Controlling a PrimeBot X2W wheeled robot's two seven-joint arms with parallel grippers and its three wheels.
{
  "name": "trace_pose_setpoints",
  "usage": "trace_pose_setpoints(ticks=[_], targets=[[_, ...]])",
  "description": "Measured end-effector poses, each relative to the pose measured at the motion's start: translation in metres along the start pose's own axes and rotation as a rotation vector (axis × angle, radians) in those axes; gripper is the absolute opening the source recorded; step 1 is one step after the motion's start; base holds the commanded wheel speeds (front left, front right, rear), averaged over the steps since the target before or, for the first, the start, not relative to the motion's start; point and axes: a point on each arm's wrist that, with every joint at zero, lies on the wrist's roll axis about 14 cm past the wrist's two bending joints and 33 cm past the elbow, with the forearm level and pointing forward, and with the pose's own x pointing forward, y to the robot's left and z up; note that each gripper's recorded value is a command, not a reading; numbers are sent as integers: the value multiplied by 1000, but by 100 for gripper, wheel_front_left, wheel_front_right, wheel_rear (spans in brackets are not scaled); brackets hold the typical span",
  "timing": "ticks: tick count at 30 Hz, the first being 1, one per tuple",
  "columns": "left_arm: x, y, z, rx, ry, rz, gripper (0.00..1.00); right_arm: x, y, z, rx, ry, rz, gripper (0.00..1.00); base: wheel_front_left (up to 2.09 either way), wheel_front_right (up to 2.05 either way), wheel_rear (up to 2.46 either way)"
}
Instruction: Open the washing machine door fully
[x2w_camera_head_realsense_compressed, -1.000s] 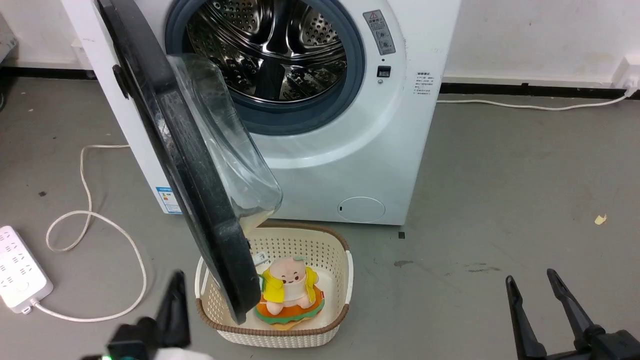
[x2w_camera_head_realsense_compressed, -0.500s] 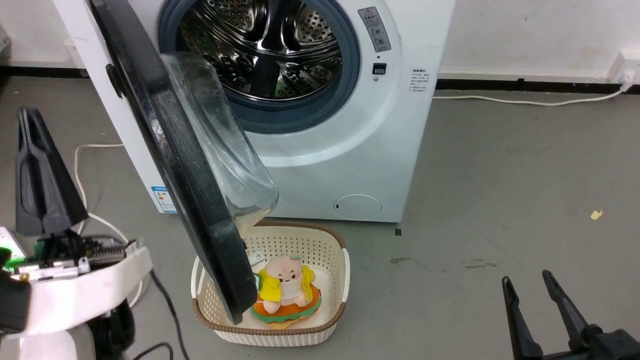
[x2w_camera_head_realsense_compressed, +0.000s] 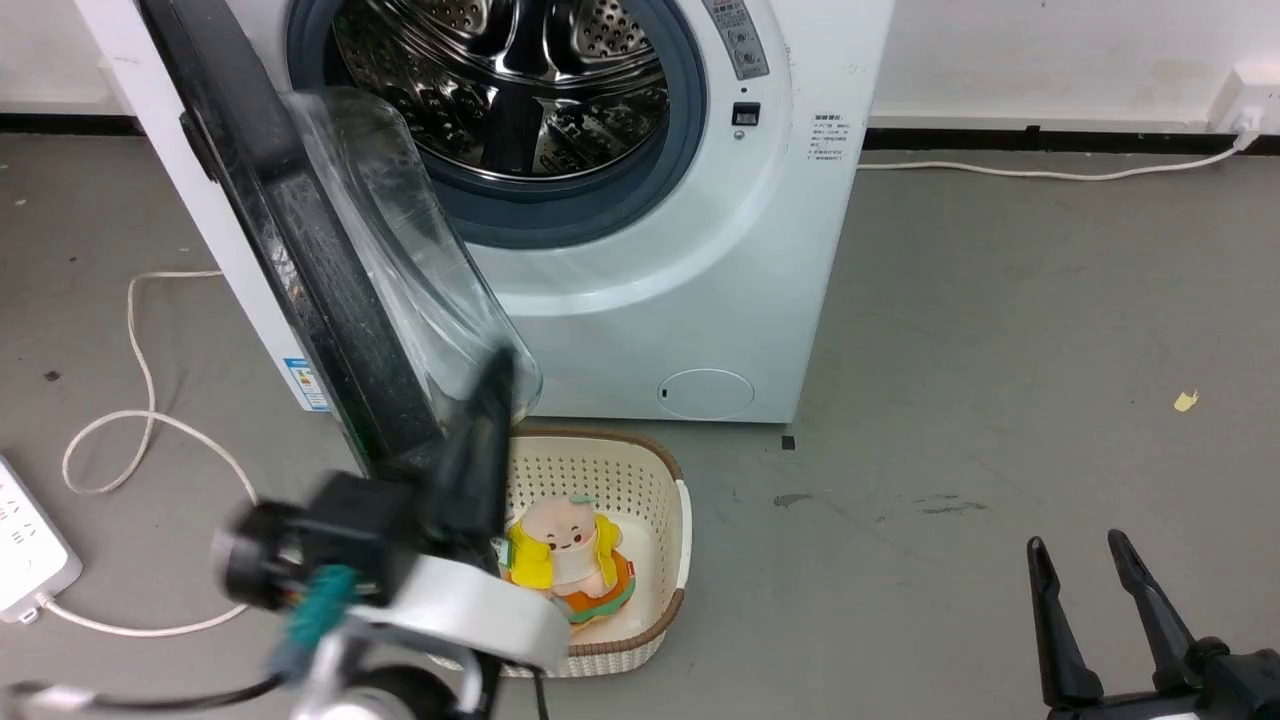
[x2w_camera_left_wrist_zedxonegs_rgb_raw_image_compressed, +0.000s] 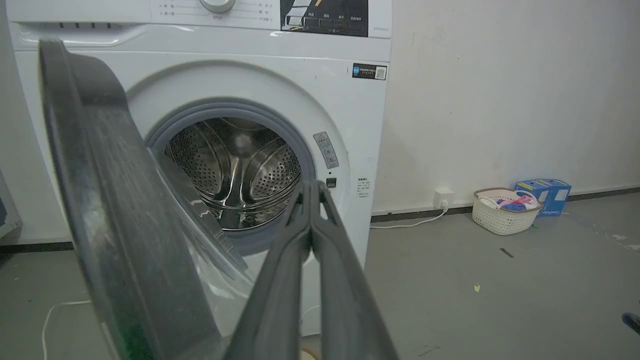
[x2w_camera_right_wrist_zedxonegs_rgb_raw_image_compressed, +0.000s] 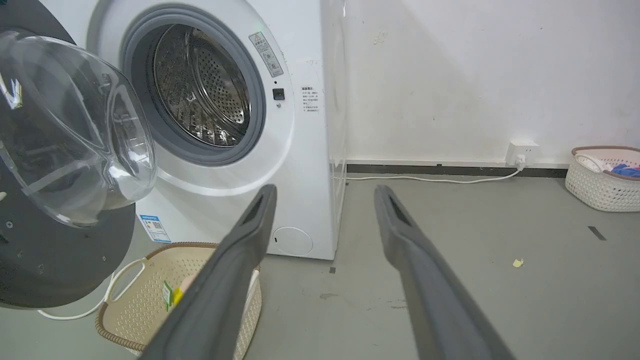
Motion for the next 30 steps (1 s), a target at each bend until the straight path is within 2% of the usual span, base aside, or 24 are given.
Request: trace_pose_setpoints(ticks=[6,13,22,30], targets=[[-15,-13,-73,-54,250,-14,0,1,1,-5,14,16,0,100,0,0,0],[-26,-2,-120,-77,367,44,0,5,0,-7,19,17,-4,100,0,0,0],[-39,22,-137,-80,384,131,0,8,5,-10,33,25,11,100,0,0,0],[-65,46,-130,-92,371,224,0,15,32,-10,50,24,96,100,0,0,0]])
